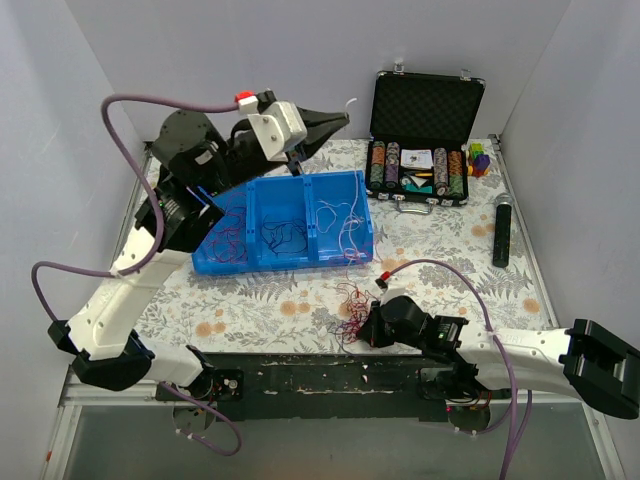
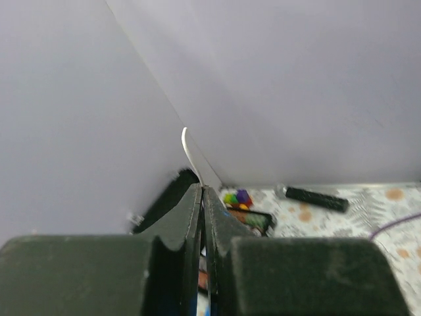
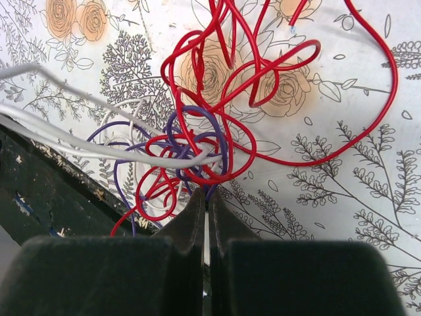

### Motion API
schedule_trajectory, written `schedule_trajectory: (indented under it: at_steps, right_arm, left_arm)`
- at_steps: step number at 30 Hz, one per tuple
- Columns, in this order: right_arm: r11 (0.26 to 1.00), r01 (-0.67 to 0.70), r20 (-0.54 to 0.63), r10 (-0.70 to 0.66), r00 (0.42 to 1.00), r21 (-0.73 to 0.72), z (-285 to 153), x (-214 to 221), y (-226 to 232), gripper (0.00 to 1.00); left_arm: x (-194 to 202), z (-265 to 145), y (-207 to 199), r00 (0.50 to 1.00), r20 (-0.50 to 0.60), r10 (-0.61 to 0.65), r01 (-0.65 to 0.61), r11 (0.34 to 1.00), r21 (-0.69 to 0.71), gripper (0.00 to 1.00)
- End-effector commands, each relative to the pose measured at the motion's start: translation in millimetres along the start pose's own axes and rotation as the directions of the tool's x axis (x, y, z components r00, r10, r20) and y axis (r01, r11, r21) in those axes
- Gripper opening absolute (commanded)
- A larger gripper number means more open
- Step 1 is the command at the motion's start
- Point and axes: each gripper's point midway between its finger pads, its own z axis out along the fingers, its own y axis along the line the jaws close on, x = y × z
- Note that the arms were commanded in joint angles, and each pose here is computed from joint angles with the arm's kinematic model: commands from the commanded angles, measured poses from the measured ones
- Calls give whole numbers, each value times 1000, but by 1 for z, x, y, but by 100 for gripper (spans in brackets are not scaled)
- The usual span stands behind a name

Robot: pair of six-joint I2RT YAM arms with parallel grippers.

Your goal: Untangle the cables

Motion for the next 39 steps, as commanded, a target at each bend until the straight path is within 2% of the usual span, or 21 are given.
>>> schedule_trajectory:
  at_steps: [1,3,6,9,13,15,18,27,31,34,37,39]
  right_arm:
    - [985,57,-156,-31,987,164,-10,45,-53,1]
    - [984,53,-157,-27,987,168,-10,46,-54,1]
    - [983,52,-171,-21,985,179,-10,48,-56,1]
    - [981,52,-186,-16,982,187,-10,52,-57,1]
    - [980,50,-197,-11,980,193,-9,54,-58,1]
    - [980,50,-197,-11,980,193,-9,53,-57,1]
    - [980,52,-194,-14,981,190,-9,52,-56,1]
    - [982,56,-175,-24,984,181,-10,44,-51,1]
    - [984,54,-154,-27,988,172,-11,39,-47,1]
    - [986,49,-121,-30,992,161,-13,32,-45,1]
    - [990,40,-81,-29,996,132,-16,26,-41,1]
    - [991,37,-67,-28,997,132,-17,24,-42,1]
  left_arm:
    - [-61,-6,28,983,100,153,-141,984,-110,0]
    - [-91,-9,41,957,163,239,-208,960,-186,0]
    - [-136,-20,55,881,258,396,-314,898,-308,0]
    - [-178,-36,68,766,310,563,-405,797,-449,0]
    - [-207,-48,77,627,297,720,-484,659,-576,0]
    - [-212,-46,76,602,294,743,-503,638,-584,0]
    - [-210,-43,70,586,307,750,-522,639,-565,0]
    - [-187,-40,59,626,310,715,-517,679,-522,0]
    - [-170,-33,63,679,288,676,-486,707,-514,0]
    - [-137,-21,61,737,247,629,-471,740,-479,1]
    - [-74,-3,54,819,150,554,-460,790,-406,1]
    - [-30,3,50,852,81,518,-450,801,-394,0]
